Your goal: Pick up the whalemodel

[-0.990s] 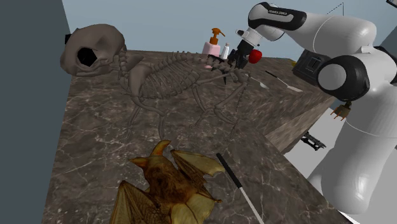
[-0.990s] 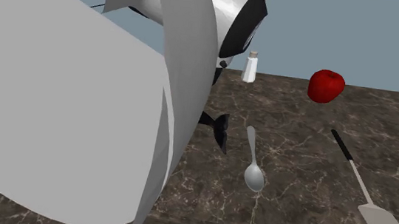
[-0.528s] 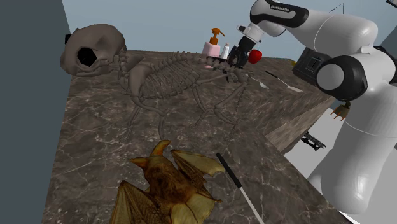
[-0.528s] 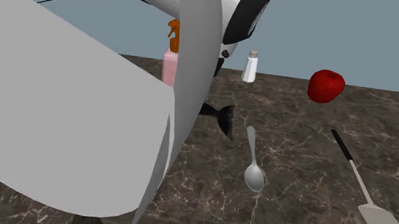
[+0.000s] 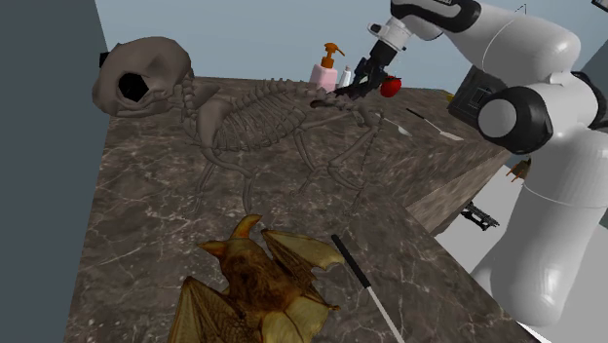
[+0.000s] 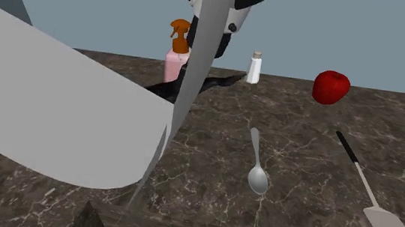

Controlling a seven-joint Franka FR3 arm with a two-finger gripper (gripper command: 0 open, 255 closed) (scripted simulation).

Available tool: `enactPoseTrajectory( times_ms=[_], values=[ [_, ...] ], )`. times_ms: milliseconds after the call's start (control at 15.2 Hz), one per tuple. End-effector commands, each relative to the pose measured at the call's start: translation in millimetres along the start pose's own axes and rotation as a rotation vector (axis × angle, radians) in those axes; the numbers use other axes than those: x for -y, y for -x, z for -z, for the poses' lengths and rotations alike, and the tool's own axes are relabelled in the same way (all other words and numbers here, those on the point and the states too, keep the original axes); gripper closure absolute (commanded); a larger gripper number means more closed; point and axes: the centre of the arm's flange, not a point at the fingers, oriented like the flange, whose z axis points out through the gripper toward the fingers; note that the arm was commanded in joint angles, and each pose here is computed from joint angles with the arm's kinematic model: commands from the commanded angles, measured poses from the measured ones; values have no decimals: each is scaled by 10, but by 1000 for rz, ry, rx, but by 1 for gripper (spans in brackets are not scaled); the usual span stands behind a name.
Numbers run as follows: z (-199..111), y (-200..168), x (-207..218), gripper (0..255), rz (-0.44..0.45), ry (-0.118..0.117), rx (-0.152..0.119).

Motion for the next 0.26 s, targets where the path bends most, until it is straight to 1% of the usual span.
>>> enactPoseTrajectory(
  times_ms=[0,198],
  values=[
    [101,-27,4,255,0,0,0],
    [158,-46,3,255,0,0,0]
  ],
)
